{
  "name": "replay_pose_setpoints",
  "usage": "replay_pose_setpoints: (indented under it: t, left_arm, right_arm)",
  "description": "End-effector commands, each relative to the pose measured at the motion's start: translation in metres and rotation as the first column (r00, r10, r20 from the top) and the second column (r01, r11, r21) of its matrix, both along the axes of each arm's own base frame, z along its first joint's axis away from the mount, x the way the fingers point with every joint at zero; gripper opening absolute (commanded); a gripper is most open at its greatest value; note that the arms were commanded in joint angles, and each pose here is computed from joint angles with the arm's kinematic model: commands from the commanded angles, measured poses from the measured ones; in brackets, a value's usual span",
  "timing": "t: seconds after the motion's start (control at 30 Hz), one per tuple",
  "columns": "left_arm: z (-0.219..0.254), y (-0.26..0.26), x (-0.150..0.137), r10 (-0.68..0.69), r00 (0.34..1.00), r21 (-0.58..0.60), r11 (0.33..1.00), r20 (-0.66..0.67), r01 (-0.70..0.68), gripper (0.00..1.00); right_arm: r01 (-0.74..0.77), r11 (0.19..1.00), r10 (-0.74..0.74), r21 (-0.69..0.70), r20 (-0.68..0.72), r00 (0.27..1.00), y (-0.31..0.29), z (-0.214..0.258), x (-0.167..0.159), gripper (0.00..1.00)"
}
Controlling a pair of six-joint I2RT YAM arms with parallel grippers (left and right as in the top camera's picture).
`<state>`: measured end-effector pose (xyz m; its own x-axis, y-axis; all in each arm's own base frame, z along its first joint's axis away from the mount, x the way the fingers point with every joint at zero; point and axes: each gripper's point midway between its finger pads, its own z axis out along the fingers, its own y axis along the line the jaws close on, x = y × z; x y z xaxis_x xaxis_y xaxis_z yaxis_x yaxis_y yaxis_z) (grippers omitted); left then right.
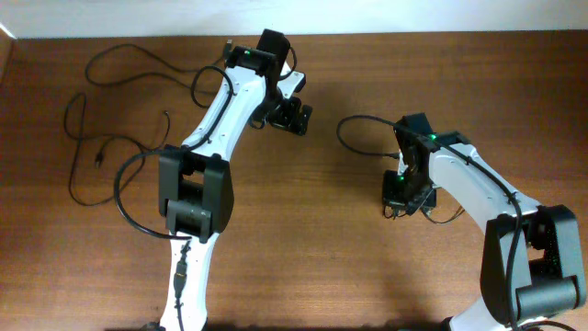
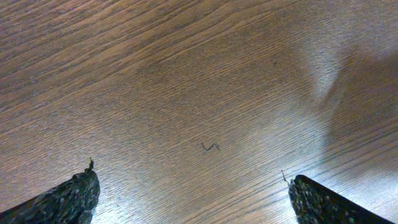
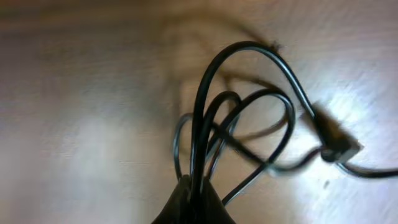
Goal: Untangle cables
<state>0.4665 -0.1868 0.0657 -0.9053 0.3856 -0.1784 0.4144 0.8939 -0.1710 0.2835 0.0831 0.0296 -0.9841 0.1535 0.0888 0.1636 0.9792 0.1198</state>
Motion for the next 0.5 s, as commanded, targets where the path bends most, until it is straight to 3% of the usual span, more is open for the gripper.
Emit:
replay_pose_setpoints:
  t: [0.0,0.13,0.23,0.37,0.47]
  left_arm:
    - [0.014,0.001,0.001,-0.003,0.999,-0.002,1.0,0.032,0.004,0.99]
    - [0.014,0.001,0.001,-0.004,0.999,-0.002,1.0,0.031,0.004,0.99]
    - [0.014,0.001,0.001,-0.004,0.999,-0.002,1.0,0.031,0.004,0.99]
    - [0.015,0.0,0.001,-0.004,1.0,-0.006,1.0,0.03,0.004,0.99]
    - [0.024,-0.03,-0.018,-0.045,0.997,-0.198,0.98,-0.057,0.033,0.99]
  right_arm:
    - [-0.015,0.995,0.004,0.097,0.11,0.994,0.016,0.063,0.015,0.04]
    - [-0.051,0.984,-0.001,0.169,0.292,0.956,0.023,0.151,0.014,0.04]
    - [-0.092,0.96,-0.006,0.263,0.351,0.936,0.036,0.18,0.003,0.04]
    - [-0.099,0.934,-0.019,0.343,0.323,0.946,0.049,0.183,0.0,0.04]
    - [-0.131,0.845,-0.041,0.518,0.309,0.95,0.078,0.202,-0.001,0.04]
